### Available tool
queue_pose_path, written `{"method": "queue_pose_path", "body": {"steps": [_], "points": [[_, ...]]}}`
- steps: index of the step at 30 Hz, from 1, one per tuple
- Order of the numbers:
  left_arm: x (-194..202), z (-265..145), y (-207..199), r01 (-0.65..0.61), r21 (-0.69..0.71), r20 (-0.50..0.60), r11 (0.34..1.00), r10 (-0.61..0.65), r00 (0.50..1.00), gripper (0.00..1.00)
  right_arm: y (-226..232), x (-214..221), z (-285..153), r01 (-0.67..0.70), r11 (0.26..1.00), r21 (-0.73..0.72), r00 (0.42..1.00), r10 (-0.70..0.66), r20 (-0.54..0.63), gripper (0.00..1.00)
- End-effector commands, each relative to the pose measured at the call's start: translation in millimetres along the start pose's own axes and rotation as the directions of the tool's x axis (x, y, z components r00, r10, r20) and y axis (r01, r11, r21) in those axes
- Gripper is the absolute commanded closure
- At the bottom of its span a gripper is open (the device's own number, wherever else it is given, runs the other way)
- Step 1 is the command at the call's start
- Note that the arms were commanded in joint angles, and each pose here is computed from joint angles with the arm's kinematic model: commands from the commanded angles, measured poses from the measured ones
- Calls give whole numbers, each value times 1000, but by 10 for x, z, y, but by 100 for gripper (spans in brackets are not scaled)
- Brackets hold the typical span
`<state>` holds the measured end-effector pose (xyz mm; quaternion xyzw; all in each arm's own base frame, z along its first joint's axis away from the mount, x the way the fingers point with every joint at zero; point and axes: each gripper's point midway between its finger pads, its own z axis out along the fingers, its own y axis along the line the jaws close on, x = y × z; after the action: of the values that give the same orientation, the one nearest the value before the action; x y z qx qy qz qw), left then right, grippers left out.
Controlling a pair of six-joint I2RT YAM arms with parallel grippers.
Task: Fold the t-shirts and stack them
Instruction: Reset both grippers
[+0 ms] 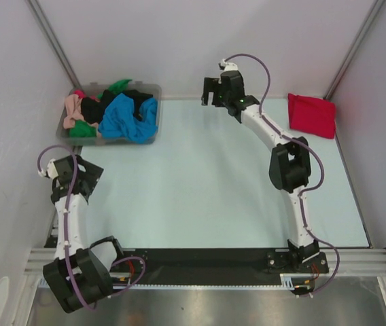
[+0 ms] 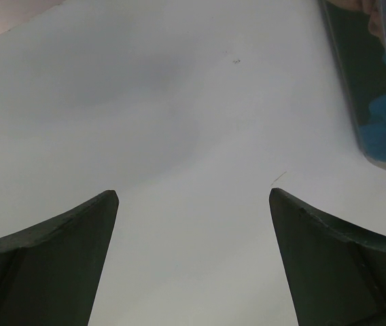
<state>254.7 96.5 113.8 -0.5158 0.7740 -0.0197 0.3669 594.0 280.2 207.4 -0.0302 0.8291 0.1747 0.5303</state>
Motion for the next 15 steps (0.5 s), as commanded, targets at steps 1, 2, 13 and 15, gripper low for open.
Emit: {"method": "queue_pose_path", "body": {"steps": [1,2,13,15], "points": [[-83,-157,-23,-4,-4,36,1000,4,999,0,-748,-379,-341,-24,988,152,1000,21,20,0],[7,-171,15,0,-9,4,1000,0,1000,0,-878,-198,-439,-20,986,168,999,24,-23,0],[166,-204,145,4,-39,-37,999,-5,999,0,-2543,964,-2857,-274,706,653,931,365,-4,0],[115,-204,107,-3,-37,-30,999,2,1000,0,-2707,992,-3152,-305,634,710,928,364,73,0]]}}
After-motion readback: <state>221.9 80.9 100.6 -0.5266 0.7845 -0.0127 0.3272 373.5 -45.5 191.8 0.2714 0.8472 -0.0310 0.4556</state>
